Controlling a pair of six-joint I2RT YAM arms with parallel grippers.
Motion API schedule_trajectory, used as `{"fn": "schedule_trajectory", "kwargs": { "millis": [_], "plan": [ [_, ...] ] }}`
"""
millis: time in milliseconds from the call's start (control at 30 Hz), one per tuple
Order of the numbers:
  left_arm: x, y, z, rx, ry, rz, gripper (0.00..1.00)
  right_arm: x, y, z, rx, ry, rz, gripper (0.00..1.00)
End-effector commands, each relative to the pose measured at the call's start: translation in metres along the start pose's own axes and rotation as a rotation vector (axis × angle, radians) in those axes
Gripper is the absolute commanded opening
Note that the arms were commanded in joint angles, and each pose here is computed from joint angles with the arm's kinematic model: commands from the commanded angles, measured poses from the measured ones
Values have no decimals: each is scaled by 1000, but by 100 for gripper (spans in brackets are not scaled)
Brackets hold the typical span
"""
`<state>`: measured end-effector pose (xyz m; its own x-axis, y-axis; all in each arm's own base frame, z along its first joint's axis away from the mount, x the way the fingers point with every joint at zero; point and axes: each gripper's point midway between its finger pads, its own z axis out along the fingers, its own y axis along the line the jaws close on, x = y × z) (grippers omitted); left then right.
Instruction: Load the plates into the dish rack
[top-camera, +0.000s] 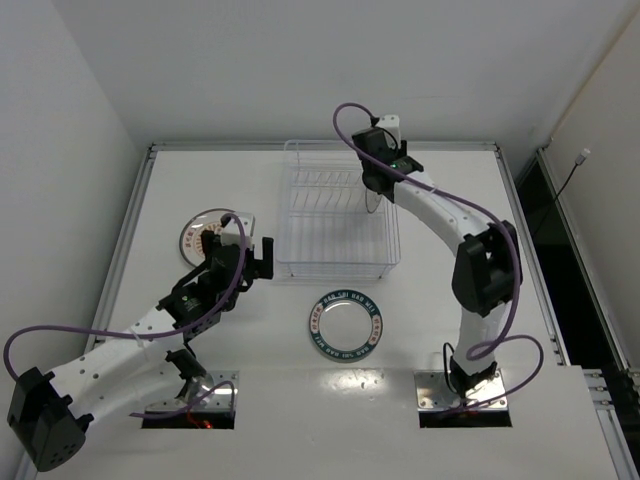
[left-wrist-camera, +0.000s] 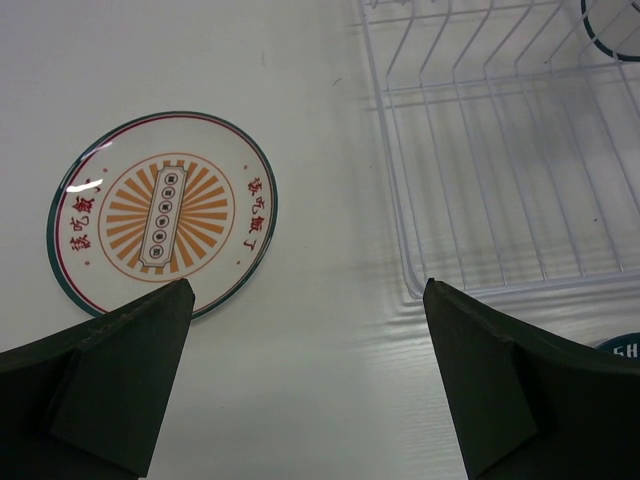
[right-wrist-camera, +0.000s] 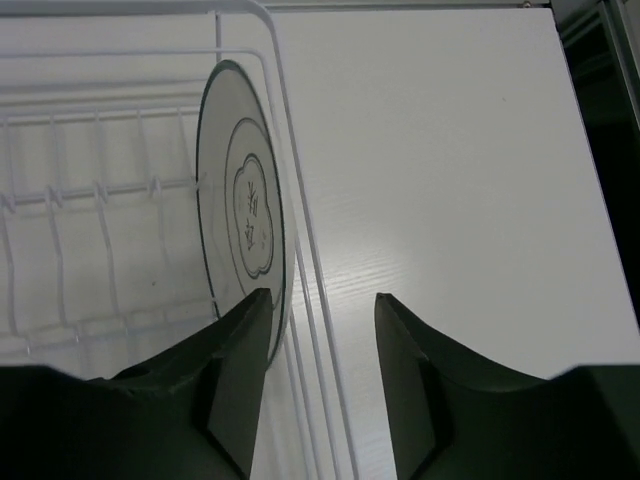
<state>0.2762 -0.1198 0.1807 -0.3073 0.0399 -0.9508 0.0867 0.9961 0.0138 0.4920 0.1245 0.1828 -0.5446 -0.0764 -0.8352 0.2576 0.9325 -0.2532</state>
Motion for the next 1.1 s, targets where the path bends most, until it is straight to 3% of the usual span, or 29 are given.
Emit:
{"fn": "schedule_trajectory", "kwargs": {
  "millis": [0,100,133,200,233,300,333,367,400,433,467,633,867,900,1067],
  "plan": [
    [-25,-2,-3,1,-67,-38,100,-21,-18,-38,-51,-33,44,44],
    [-27,-2,-5,3,-74,-43,100,-13,-43,-72,-91,-22,94,49],
    [-27,0,-5,-6,-76,-43,100,12,-46,-83,-132,45,80,51],
    [-29,2,-6,-14,-85,-49,100,10,-59,-138,-295,13,212,53],
    [-29,2,-6,-14,-85,-49,100,55,-43,-153,-435,103,202,55],
    [-28,4,-6,-25,-80,-44,100,98,-39,-208,-647,170,368,56],
    [-30,5,-8,-23,-87,-49,100,116,-45,-220,-691,183,367,56],
    [-30,5,-8,-23,-87,-49,100,158,-44,-226,-700,282,441,56],
    [-30,5,-8,-23,-87,-49,100,173,-45,-240,-758,318,496,58],
    [-30,6,-8,-32,-89,-50,100,175,-56,-263,-845,265,581,58],
    [-28,7,-8,-34,-81,-44,100,209,-49,-264,-869,365,653,58],
    [-31,11,-9,-52,-92,-51,100,288,-55,-259,-838,507,711,59],
    [-29,12,-10,-53,-85,-45,100,334,-33,-236,-810,617,742,59],
    [-29,12,-10,-53,-85,-45,100,357,-29,-232,-776,695,732,59],
    [-29,12,-10,-53,-85,-45,100,377,-12,-219,-783,742,787,59]
  ]
}}
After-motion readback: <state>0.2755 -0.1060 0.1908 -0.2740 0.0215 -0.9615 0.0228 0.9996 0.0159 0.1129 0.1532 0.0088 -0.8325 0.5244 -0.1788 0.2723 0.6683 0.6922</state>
